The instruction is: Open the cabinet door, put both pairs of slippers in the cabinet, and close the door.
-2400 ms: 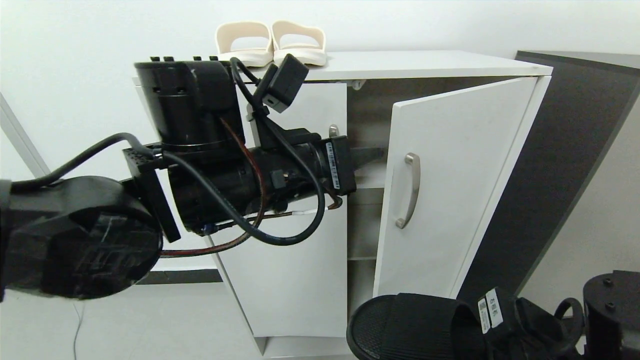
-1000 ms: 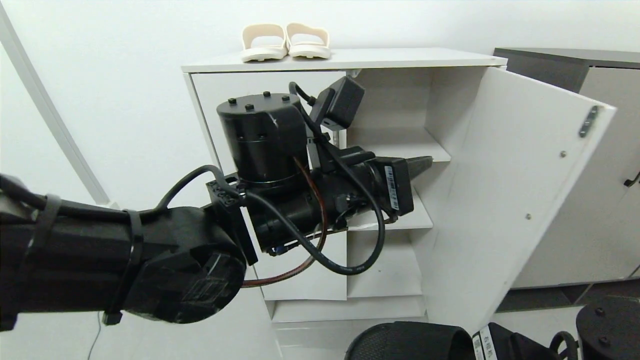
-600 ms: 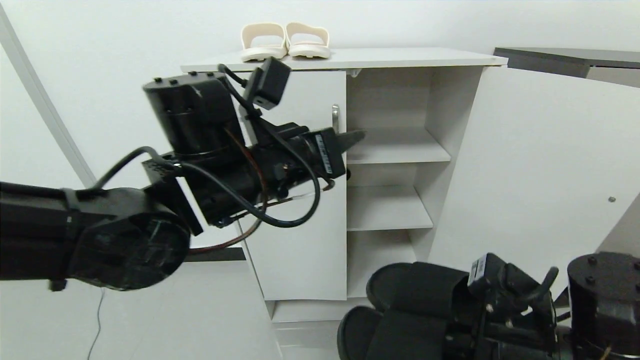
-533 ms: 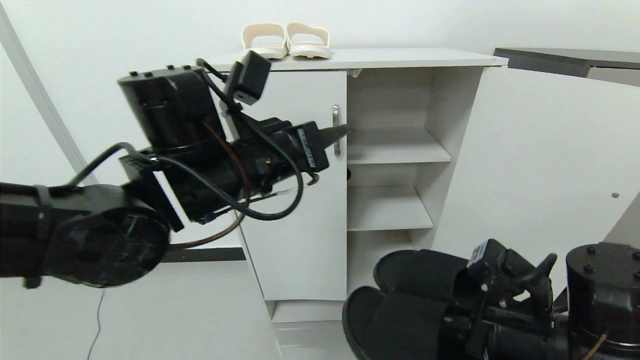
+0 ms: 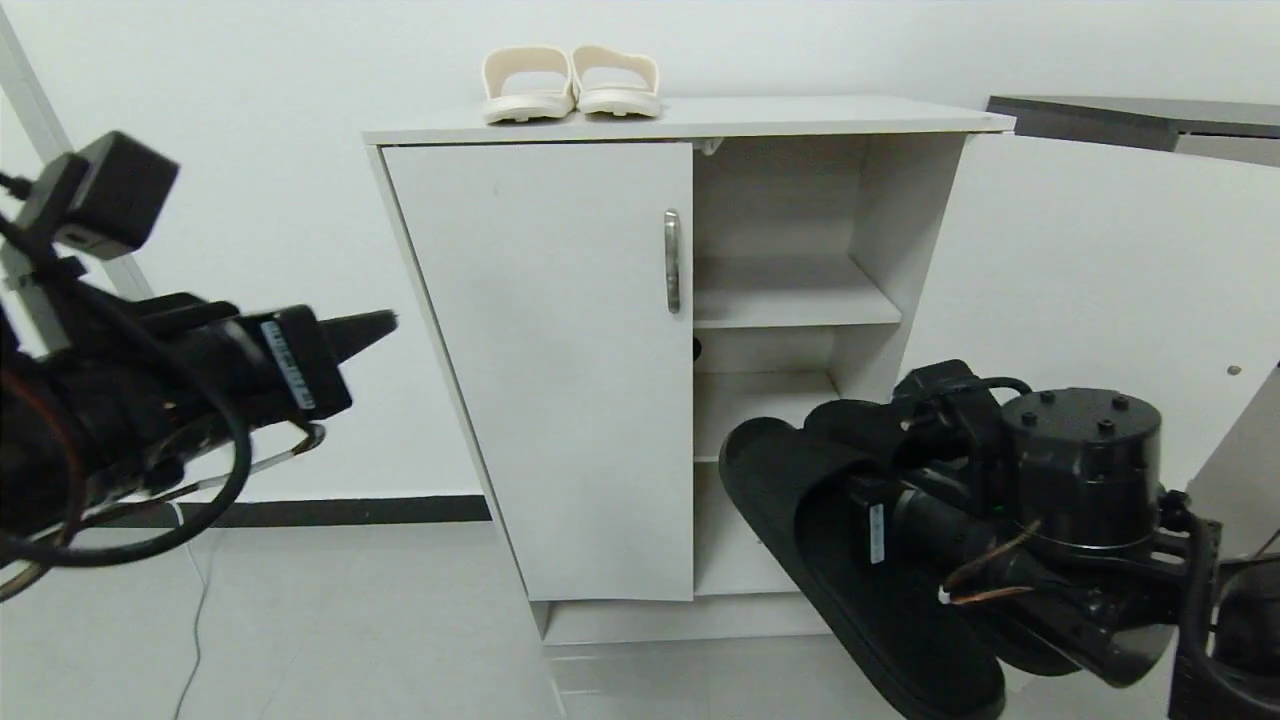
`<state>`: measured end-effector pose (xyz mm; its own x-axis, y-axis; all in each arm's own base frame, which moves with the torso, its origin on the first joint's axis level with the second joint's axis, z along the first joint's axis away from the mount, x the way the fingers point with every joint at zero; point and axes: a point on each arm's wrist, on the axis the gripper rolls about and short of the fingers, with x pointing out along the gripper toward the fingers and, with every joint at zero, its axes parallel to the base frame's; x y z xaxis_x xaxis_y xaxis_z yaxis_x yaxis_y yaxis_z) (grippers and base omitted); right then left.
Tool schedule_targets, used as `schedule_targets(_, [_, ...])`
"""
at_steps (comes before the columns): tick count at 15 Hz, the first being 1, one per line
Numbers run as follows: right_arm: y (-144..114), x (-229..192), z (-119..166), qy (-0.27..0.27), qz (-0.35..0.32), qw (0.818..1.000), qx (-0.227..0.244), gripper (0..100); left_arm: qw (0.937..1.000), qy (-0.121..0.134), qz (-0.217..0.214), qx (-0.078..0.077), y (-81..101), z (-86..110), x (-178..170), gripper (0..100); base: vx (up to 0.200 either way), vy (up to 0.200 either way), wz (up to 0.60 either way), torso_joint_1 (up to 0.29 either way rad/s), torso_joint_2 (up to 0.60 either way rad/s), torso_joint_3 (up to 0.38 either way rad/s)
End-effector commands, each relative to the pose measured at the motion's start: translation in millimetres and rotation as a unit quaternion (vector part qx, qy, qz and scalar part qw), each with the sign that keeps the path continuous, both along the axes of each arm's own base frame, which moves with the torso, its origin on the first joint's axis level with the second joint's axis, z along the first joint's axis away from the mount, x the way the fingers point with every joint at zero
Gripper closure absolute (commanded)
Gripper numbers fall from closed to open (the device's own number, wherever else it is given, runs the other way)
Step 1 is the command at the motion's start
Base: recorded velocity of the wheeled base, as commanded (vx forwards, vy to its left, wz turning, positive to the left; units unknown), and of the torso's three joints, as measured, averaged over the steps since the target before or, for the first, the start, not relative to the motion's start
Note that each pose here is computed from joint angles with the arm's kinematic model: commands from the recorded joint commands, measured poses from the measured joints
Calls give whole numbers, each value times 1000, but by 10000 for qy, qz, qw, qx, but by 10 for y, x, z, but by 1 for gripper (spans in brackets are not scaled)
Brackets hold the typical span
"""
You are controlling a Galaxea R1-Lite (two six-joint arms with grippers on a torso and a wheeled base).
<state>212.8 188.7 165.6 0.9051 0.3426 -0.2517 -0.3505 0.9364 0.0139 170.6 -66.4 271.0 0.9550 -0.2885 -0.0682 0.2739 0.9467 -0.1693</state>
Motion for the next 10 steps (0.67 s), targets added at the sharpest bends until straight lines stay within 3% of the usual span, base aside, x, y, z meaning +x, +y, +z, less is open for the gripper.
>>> schedule_targets(1, [256,285,-141,59,-591,9982,-9,100,9931,-394,1100,50,336,-129,-636,100,0,0,0,0,0,0])
schedule_targets(3, [323,378,-175,-21,-983,9952,-39,100,9771,-534,2034,310,482,-280,-906,100,0,0,0,0,0,0])
schedule_targets(5, [324,383,-172,-42,-1048,9945,-47,100,9633,-797,2556,178,636,-450,-1243,100,0,0,0,0,0,0])
schedule_targets(8, [320,378,-175,-39,-1046,9945,-60,100,9282,-679,3641,369,772,-930,-1653,100,0,0,0,0,0,0])
schedule_targets(9, [318,377,-188,-24,-1046,9945,-78,100,9233,-584,3763,504,774,-1133,-1750,100,0,0,0,0,0,0])
schedule_targets(10, [311,369,-198,-7,-1048,9945,-88,100,9241,-553,3730,615,766,-1342,-1836,100,0,0,0,0,0,0])
